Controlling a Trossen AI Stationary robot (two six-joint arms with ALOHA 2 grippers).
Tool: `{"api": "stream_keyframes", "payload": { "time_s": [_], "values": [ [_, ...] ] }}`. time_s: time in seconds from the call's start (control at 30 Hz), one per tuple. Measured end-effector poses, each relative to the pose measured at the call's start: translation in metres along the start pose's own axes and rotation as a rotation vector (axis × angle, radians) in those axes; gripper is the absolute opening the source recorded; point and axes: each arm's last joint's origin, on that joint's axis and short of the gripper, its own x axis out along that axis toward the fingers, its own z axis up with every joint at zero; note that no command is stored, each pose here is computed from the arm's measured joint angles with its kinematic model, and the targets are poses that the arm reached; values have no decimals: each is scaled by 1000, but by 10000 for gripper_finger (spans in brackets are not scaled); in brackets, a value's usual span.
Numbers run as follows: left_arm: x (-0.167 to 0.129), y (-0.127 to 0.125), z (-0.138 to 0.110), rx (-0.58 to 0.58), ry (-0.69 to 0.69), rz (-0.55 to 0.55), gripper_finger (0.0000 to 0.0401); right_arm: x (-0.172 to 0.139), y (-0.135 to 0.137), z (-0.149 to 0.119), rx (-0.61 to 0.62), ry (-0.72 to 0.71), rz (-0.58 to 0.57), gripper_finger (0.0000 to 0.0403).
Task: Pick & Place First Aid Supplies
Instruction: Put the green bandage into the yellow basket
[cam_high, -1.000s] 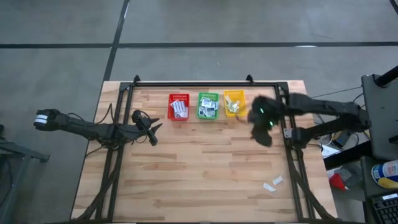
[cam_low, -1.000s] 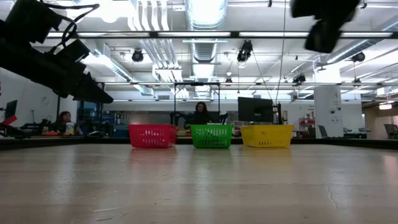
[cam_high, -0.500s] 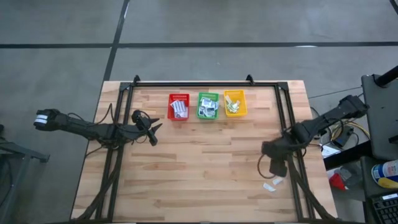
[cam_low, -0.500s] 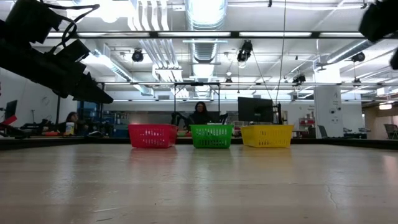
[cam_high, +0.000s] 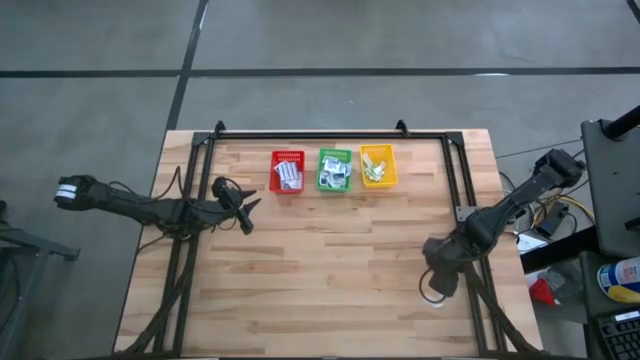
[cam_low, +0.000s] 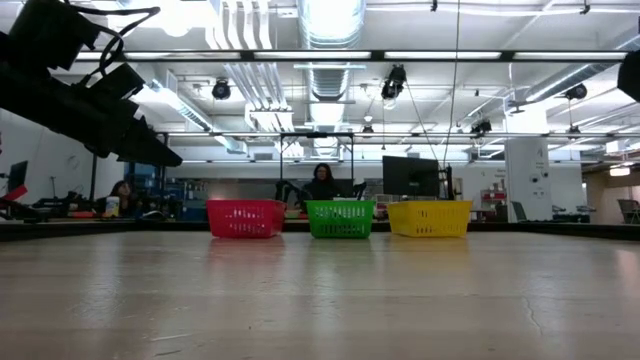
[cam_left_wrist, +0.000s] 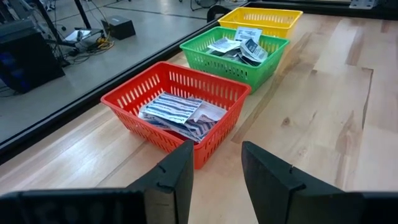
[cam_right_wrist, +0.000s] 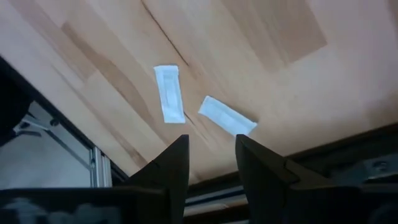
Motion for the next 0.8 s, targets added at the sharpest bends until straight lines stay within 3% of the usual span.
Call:
{"api": "stream_keyframes", "payload": {
  "time_s": [0.6,0.8],
  "values": [
    [0,0,0,0,4,-16,133,39,10,-10,343,73,-144,123],
    [0,0,0,1,4,-15,133,56,13,-14,363,106,-229,123]
  ]
}}
